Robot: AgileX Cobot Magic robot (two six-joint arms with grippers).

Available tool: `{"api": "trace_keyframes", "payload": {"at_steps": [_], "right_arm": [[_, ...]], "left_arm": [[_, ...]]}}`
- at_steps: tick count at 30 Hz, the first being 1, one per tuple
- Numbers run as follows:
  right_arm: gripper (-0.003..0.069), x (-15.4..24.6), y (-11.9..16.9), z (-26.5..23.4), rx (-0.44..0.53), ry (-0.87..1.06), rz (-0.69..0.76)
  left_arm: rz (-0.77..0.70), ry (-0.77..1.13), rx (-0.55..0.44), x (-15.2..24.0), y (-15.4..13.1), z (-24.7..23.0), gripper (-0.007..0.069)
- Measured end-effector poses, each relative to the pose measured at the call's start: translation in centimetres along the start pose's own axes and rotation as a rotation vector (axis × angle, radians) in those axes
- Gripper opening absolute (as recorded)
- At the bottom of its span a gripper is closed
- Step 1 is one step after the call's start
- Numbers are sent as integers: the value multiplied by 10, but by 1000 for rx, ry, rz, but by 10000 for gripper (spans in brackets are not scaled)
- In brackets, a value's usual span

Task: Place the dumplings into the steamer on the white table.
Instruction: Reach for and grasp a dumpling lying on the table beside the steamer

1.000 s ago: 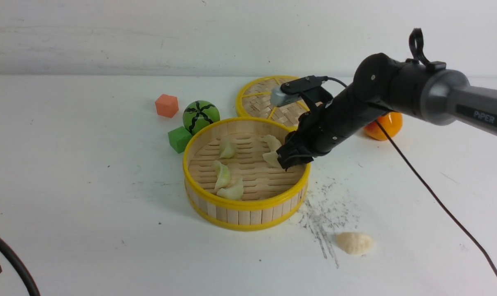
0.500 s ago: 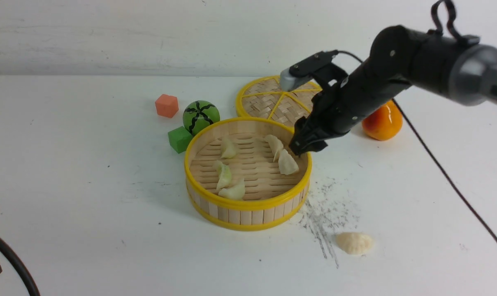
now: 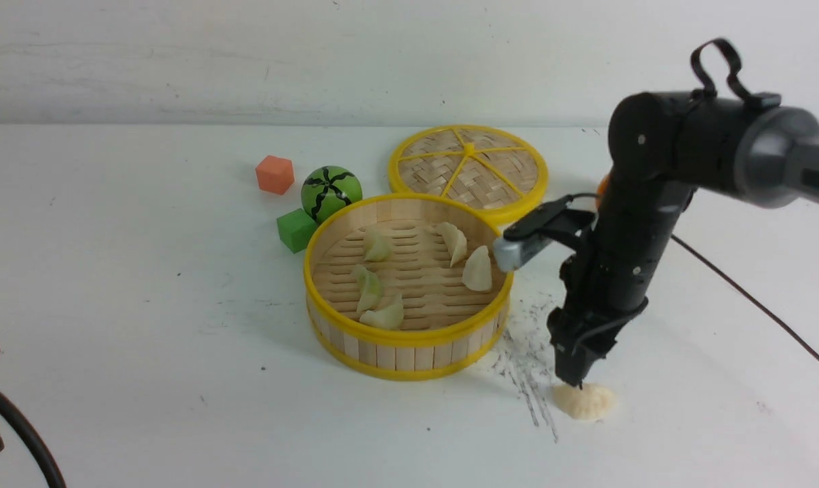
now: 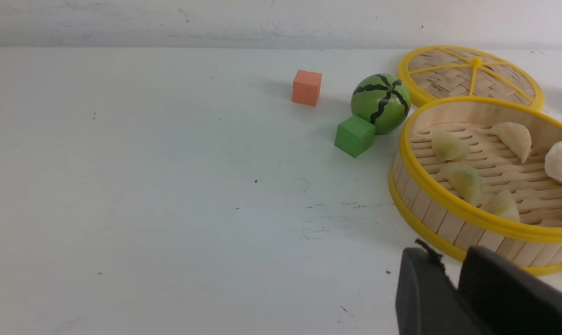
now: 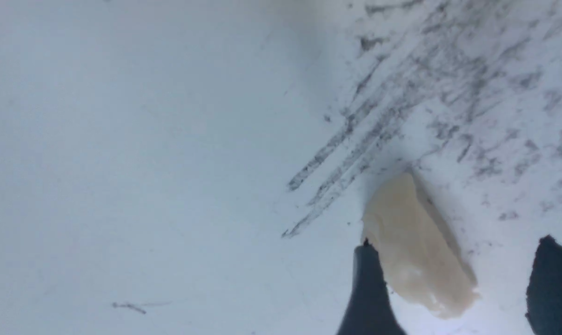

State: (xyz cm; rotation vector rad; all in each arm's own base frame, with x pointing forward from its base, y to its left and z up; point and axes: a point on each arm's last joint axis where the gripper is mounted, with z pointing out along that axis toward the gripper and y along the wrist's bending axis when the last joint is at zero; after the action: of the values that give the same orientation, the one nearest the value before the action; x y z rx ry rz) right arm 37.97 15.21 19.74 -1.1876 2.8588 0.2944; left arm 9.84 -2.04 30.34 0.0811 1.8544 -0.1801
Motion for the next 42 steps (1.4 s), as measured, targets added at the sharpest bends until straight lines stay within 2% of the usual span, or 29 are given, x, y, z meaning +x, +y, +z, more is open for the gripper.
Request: {"api": "trace_keyframes", "payload": {"at_steps": [4, 7, 9, 11, 12, 13, 18, 20, 22, 29, 33, 37, 38, 39, 41, 42], "right_arm": [[430, -1, -1, 13, -11, 23, -12], [393, -2, 0, 16, -13, 34, -28], [344, -1, -1, 18, -13, 48, -34], [261, 0, -2, 22, -13, 66, -36], [261, 0, -2, 22, -13, 66, -36], [212, 0, -2, 22, -16, 70, -35], [83, -1, -2, 19, -14, 62, -26], [7, -3, -1, 16, -11, 44, -10], [-18, -5, -1, 14, -7, 38, 7], [-20, -10, -3, 2, 21, 11, 17], [3, -8, -2, -7, 52, 6, 48], [95, -8, -1, -10, 49, -6, 80], [152, -8, -1, -10, 45, -8, 84], [161, -8, 0, -10, 44, -8, 84], [277, -8, -1, -9, 43, -5, 86], [277, -8, -1, -9, 44, -5, 85]], "left_arm": [[-5, 2, 2, 0, 0, 0, 125], [-6, 2, 2, 0, 0, 0, 126], [-6, 2, 2, 0, 0, 0, 128], [-6, 2, 2, 0, 0, 0, 130], [-6, 2, 2, 0, 0, 0, 130], [-6, 3, 1, 0, 0, 0, 132], [-6, 5, 0, 0, 0, 0, 132], [-6, 5, 0, 0, 0, 0, 132], [-6, 5, 0, 0, 0, 0, 132], [-6, 6, -1, 1, 0, 0, 132], [-6, 8, -2, 1, 0, 0, 135], [-6, 8, -3, 1, 0, 0, 135], [-6, 8, -3, 1, 0, 0, 135], [-6, 8, -3, 1, 0, 0, 136], [-6, 8, -3, 1, 0, 0, 140], [-6, 8, -3, 1, 0, 0, 140]]}}
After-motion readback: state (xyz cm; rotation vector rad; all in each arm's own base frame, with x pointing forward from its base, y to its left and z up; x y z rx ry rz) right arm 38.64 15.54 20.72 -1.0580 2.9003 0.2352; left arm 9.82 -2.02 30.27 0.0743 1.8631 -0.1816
